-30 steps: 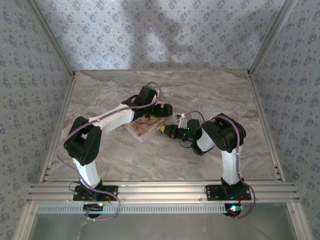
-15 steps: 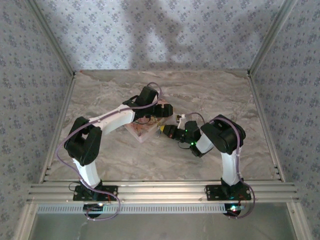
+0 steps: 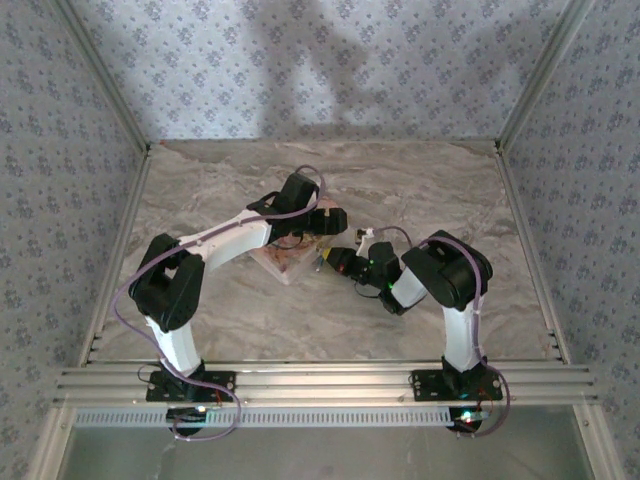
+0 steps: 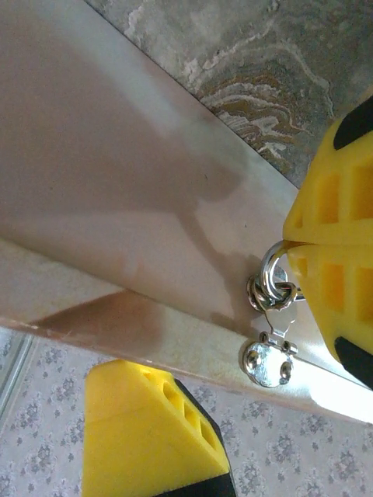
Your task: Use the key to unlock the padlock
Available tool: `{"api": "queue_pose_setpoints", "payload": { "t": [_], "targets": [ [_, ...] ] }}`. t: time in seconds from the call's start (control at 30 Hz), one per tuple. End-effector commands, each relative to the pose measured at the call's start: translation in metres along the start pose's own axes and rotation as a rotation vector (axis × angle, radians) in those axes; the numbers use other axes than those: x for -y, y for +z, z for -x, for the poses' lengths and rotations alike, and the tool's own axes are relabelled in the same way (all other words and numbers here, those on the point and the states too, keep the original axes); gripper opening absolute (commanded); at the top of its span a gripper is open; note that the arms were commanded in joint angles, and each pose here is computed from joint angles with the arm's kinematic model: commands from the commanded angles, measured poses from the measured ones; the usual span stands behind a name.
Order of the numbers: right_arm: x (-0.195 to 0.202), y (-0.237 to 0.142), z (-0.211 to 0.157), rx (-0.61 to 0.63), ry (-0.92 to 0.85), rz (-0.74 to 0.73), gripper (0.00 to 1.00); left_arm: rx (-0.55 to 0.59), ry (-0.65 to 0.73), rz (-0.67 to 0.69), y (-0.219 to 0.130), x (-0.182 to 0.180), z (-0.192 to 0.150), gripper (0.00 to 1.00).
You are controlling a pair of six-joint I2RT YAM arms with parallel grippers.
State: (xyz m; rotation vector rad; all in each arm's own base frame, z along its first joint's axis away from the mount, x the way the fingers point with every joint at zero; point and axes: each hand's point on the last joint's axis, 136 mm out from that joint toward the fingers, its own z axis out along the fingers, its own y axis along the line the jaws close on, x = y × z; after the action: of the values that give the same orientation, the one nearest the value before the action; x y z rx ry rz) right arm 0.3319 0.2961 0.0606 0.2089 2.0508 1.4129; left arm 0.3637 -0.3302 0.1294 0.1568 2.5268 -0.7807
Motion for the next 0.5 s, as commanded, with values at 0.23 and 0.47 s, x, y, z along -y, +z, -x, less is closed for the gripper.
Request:
{"api": "queue_pose_setpoints", "payload": {
  "t": [0.23,0.47],
  "targets": [
    [-0.018,-0.002,0.058,0.206,0.023,0.047,0.0,-0.168,-0.041,0.06,0.009,-0.017,-0.051,0.91],
    [-0.017,-0.001,0.067,0.224,0.032,0.049,0.0,-0.181,-0.04,0.066,0.013,-0.019,-0.055,0.91]
  ]
}}
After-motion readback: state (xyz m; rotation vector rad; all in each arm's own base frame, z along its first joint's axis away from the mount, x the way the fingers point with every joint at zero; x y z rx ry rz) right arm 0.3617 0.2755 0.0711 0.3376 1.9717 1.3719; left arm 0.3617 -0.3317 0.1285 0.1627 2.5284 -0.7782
